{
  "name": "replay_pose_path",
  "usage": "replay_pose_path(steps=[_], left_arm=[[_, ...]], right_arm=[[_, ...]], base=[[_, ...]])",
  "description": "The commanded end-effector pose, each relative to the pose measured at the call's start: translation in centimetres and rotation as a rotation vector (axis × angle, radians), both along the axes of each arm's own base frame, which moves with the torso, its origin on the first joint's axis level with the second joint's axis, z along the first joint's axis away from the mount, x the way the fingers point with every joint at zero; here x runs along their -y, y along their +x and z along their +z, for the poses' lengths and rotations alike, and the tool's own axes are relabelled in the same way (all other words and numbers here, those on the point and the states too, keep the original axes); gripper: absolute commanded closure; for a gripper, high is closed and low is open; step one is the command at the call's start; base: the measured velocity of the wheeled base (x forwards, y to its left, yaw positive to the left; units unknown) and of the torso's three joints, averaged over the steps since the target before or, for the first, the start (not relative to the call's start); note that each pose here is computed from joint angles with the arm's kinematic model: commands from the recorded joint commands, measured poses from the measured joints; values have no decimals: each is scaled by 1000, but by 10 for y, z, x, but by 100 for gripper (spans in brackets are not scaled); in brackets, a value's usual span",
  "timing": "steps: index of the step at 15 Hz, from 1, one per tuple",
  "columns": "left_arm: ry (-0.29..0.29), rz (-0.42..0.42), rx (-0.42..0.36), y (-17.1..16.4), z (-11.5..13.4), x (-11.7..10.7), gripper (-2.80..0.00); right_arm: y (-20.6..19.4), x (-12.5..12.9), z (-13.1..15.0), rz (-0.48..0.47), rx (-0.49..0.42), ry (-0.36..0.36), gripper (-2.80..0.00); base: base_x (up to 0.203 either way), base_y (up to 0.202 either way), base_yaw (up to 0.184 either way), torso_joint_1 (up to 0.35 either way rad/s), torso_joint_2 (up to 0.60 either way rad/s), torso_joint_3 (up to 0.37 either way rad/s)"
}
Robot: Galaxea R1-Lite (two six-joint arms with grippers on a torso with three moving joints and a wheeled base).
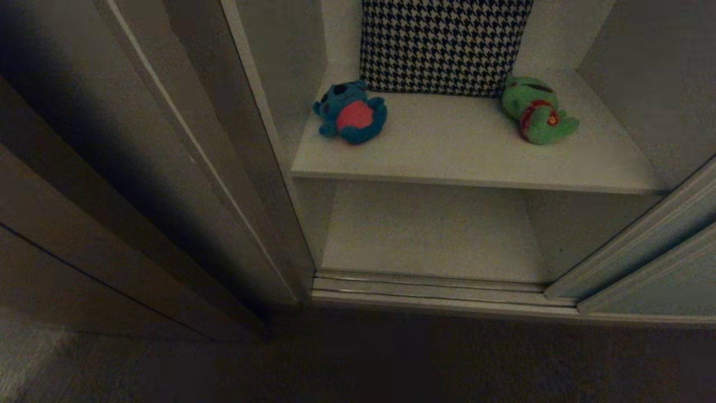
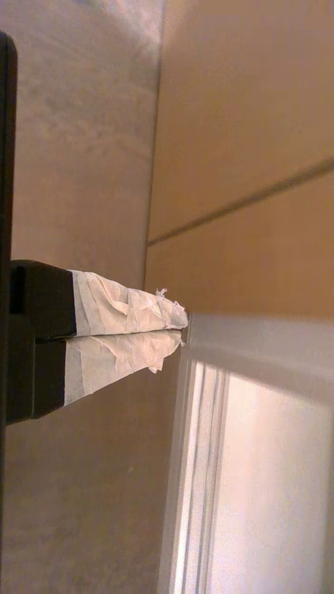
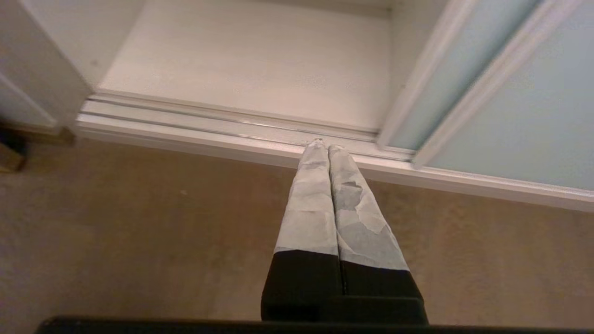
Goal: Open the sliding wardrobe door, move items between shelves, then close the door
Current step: Close the door
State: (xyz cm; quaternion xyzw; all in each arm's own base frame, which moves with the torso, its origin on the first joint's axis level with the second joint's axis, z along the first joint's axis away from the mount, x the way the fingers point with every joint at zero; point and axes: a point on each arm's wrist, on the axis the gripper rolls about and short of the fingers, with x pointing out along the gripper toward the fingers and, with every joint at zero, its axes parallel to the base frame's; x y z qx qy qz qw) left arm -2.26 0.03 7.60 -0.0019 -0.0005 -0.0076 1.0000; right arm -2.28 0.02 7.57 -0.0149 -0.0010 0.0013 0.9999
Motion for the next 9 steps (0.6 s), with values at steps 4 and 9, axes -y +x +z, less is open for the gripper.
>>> replay_pose_path(steps=[4, 9], left_arm=[[1, 0, -1, 0, 0, 0, 0], [0, 0, -1, 0, 0, 0, 0]], right_arm=[[0, 0, 0, 1, -2, -1, 0], [0, 0, 0, 1, 0, -1, 0]], base=[[0, -199, 1, 4, 3, 3], [0, -198, 3, 2, 2, 4]])
